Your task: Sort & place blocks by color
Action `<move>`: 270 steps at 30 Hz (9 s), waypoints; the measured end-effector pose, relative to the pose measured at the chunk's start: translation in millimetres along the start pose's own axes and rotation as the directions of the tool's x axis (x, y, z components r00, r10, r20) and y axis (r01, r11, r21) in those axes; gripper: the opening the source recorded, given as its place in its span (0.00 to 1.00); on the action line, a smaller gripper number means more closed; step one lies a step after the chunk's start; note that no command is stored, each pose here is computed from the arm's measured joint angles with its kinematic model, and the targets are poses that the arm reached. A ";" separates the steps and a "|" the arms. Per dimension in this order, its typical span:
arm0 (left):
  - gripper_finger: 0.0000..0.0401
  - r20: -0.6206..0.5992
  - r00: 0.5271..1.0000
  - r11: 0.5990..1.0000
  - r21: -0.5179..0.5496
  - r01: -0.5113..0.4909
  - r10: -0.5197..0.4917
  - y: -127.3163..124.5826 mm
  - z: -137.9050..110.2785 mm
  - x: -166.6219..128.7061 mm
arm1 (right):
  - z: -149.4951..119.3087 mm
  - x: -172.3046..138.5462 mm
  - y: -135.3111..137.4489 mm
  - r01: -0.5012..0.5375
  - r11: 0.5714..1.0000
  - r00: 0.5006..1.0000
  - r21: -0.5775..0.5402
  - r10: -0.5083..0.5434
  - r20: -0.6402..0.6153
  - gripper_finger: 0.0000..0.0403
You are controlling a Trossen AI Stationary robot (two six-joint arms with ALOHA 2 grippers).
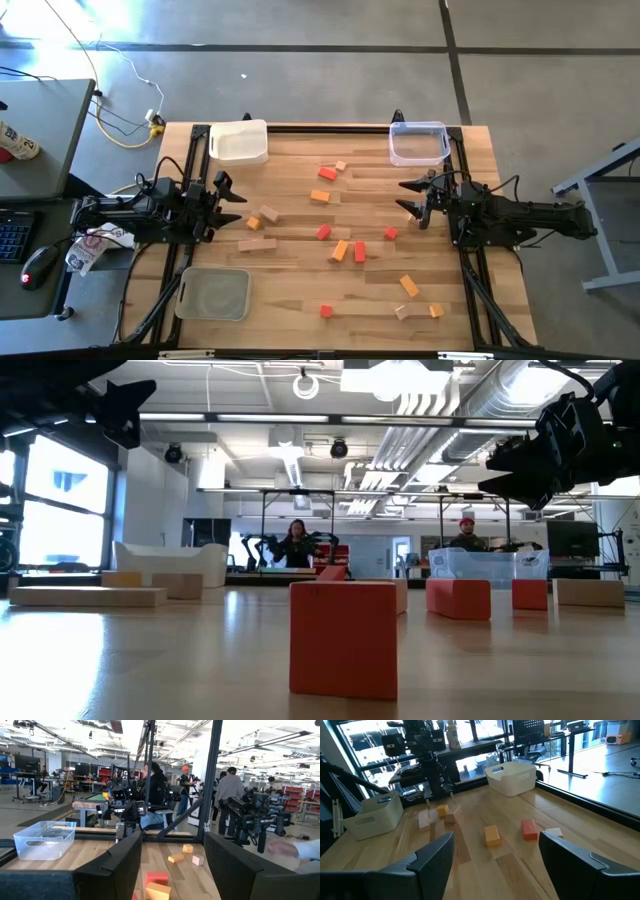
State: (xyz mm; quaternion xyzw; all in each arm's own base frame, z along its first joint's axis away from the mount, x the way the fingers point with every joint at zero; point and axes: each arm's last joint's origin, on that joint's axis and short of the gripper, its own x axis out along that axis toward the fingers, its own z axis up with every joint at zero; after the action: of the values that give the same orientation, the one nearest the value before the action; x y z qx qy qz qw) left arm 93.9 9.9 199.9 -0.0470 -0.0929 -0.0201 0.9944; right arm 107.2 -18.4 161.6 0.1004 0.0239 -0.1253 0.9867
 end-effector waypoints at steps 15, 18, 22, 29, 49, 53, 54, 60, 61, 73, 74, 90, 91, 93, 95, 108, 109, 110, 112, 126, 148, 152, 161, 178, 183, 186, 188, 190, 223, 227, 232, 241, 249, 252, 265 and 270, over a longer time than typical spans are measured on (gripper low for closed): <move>0.50 0.000 1.000 1.000 0.000 0.000 0.000 0.0 0.0 0.0 | 0.0 0.0 0.0 0.000 1.000 1.000 0.000 0.000 0.000 0.69; 0.50 0.000 1.000 1.000 0.000 0.000 0.000 0.0 0.0 0.0 | 0.0 0.0 0.0 0.000 1.000 1.000 0.000 0.000 0.000 0.69; 0.50 0.000 1.000 1.000 0.000 0.000 0.000 0.0 0.0 0.0 | 0.0 0.0 0.0 0.000 1.000 1.000 0.000 0.000 0.000 0.69; 0.50 0.000 1.000 1.000 0.000 0.000 0.000 0.0 0.0 0.0 | -0.1 0.0 0.0 0.000 1.000 1.000 0.000 0.000 -0.001 0.69; 0.50 0.000 1.000 1.000 0.000 0.000 0.000 0.0 0.0 0.0 | 0.0 0.0 0.0 0.000 1.000 1.000 0.000 0.000 0.000 0.69; 0.50 0.000 1.000 1.000 0.000 0.000 0.000 0.0 0.0 0.0 | 0.0 0.0 0.0 -0.001 0.999 1.000 0.034 0.001 0.000 0.69; 0.50 0.000 1.000 1.000 -0.003 0.000 0.000 0.0 0.0 0.0 | 0.1 0.0 0.0 0.000 0.998 1.000 0.056 0.000 0.000 0.69; 0.50 0.002 1.000 0.999 -0.044 -0.014 0.014 0.4 0.0 0.0 | 1.3 0.0 0.3 -0.006 0.985 1.000 0.175 0.003 0.014 0.69; 0.50 0.004 1.000 0.999 -0.044 -0.029 0.030 0.8 0.1 0.0 | 1.7 0.0 0.4 -0.007 0.983 1.000 0.185 0.004 0.017 0.69; 0.50 0.028 0.991 0.991 -0.045 -0.127 0.129 3.6 1.6 -0.2 | 2.6 0.0 0.7 -0.016 0.967 1.000 0.255 0.010 0.026 0.69; 0.50 0.031 0.991 0.990 -0.045 -0.132 0.134 3.7 1.8 -0.3 | 3.2 0.0 0.8 -0.020 0.963 0.999 0.270 0.011 0.033 0.69; 0.50 0.033 0.989 0.988 -0.053 -0.145 0.147 4.1 1.9 -0.3 | 30.1 -3.9 5.9 -0.137 0.927 0.968 0.348 0.051 0.245 0.69; 0.50 0.034 0.989 0.988 -0.053 -0.145 0.147 4.1 2.0 -0.3 | 34.5 -4.7 6.7 -0.145 0.926 0.965 0.348 0.054 0.257 0.69; 0.50 0.033 0.989 0.988 -0.053 -0.145 0.147 4.1 1.9 -0.3 | 44.7 -6.2 8.6 -0.156 0.927 0.958 0.341 0.058 0.279 0.69; 0.50 0.034 0.989 0.988 -0.053 -0.145 0.147 4.1 1.9 -0.3 | 55.1 -7.1 10.8 -0.164 0.932 0.954 0.324 0.066 0.292 0.69; 0.50 0.036 0.986 0.984 -0.076 -0.161 0.164 4.6 2.1 -0.4 | 93.0 13.2 22.5 -0.014 0.940 0.998 0.341 0.036 -0.058 0.69; 0.50 0.037 0.984 0.982 -0.080 -0.172 0.176 5.0 2.0 -0.5 | 93.9 16.0 23.9 -0.001 0.939 0.995 0.344 0.035 -0.093 0.69; 0.50 0.038 0.982 0.980 -0.081 -0.181 0.185 5.2 2.0 -0.5 | 95.5 18.7 25.5 0.008 0.940 0.992 0.341 0.036 -0.122 0.69; 0.50 0.039 0.979 0.977 -0.082 -0.196 0.200 5.7 2.0 -0.6 | 98.4 24.0 30.0 0.017 0.941 0.983 0.339 0.046 -0.177 0.69; 0.50 0.036 0.973 0.971 -0.085 -0.225 0.228 6.5 1.5 -0.8 | 91.9 50.4 61.5 0.206 0.914 0.849 0.350 0.011 -0.528 0.69; 0.50 0.024 0.973 0.970 -0.081 -0.227 0.230 6.7 0.3 -0.8 | 30.0 72.9 79.8 0.401 0.904 0.579 0.149 -0.124 -0.806 0.69; 0.50 0.002 0.971 0.968 -0.081 -0.239 0.240 7.2 -1.9 -0.9 | 19.7 73.1 79.9 0.431 0.898 0.511 0.089 -0.161 -0.844 0.69; 0.50 -0.010 0.959 0.956 -0.079 -0.282 0.282 8.5 -3.4 -1.2 | -0.6 80.0 83.5 0.437 0.899 0.415 0.026 -0.176 -0.893 0.69; 0.50 -0.013 0.959 0.956 -0.079 -0.282 0.282 8.6 -3.6 -1.2 | -36.0 92.8 87.8 0.438 0.893 0.327 -0.106 -0.268 -0.906 0.64; 0.50 -0.016 0.958 0.955 -0.078 -0.286 0.286 8.7 -4.0 -1.3 | -37.4 93.9 88.0 0.441 0.892 0.328 -0.104 -0.268 -0.906 0.47; 0.50 -0.016 0.958 0.955 -0.078 -0.286 0.286 8.7 -4.0 -1.3 | -36.7 94.0 88.1 0.441 0.892 0.333 -0.101 -0.267 -0.904 0.33; 0.50 -0.016 0.958 0.955 -0.078 -0.286 0.286 8.7 -4.0 -1.3 | -36.5 94.1 88.1 0.441 0.892 0.337 -0.100 -0.267 -0.903 0.27; 0.50 -0.016 0.958 0.955 -0.078 -0.286 0.286 8.7 -4.0 -1.3 | -36.4 94.1 88.1 0.442 0.891 0.338 -0.102 -0.270 -0.901 0.26; 0.50 -0.122 0.937 0.943 -0.020 -0.331 0.326 10.7 -14.4 -2.7 | 80.1 95.1 16.0 0.556 0.830 0.750 -0.049 -0.526 -0.400 0.28; 0.50 -0.115 0.938 0.944 -0.011 -0.330 0.327 10.0 -7.8 -2.0 | 99.0 94.7 2.4 0.610 0.788 0.751 -0.080 -0.608 -0.257 0.28; 0.50 -0.125 0.929 0.937 0.046 -0.345 0.348 9.9 5.0 2.5 | 116.7 95.6 -17.7 0.681 0.723 0.713 -0.116 -0.691 -0.121 0.28; 0.50 -0.265 0.861 0.900 0.108 -0.422 0.435 14.4 10.1 16.8 | 112.8 94.8 -70.0 0.813 0.580 0.564 -0.052 -0.807 -0.172 0.28; 0.50 -0.438 0.783 0.892 0.125 -0.434 0.442 17.8 6.1 31.8 | 90.5 95.2 -105.8 0.854 0.517 0.500 0.051 -0.791 -0.352 0.28; 0.50 -0.467 0.767 0.895 0.149 -0.421 0.439 19.0 7.4 39.0 | 80.9 95.8 -117.7 0.852 0.516 0.500 0.086 -0.753 -0.428 0.28; 0.50 -0.572 0.702 0.905 0.236 -0.355 0.424 22.9 16.1 66.9 | 58.1 85.5 -153.9 0.893 0.423 0.429 0.158 -0.687 -0.586 0.28; 0.50 -0.592 0.686 0.906 0.268 -0.327 0.423 24.7 17.7 77.3 | 52.8 78.2 -161.1 0.910 0.381 0.393 0.164 -0.665 -0.635 0.28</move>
State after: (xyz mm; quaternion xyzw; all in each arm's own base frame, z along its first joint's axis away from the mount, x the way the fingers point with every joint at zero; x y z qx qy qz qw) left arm 167.8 33.7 229.5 0.0148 0.2603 0.1758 0.9493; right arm 143.4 -201.0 176.6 0.3485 0.2750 -0.5701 0.6913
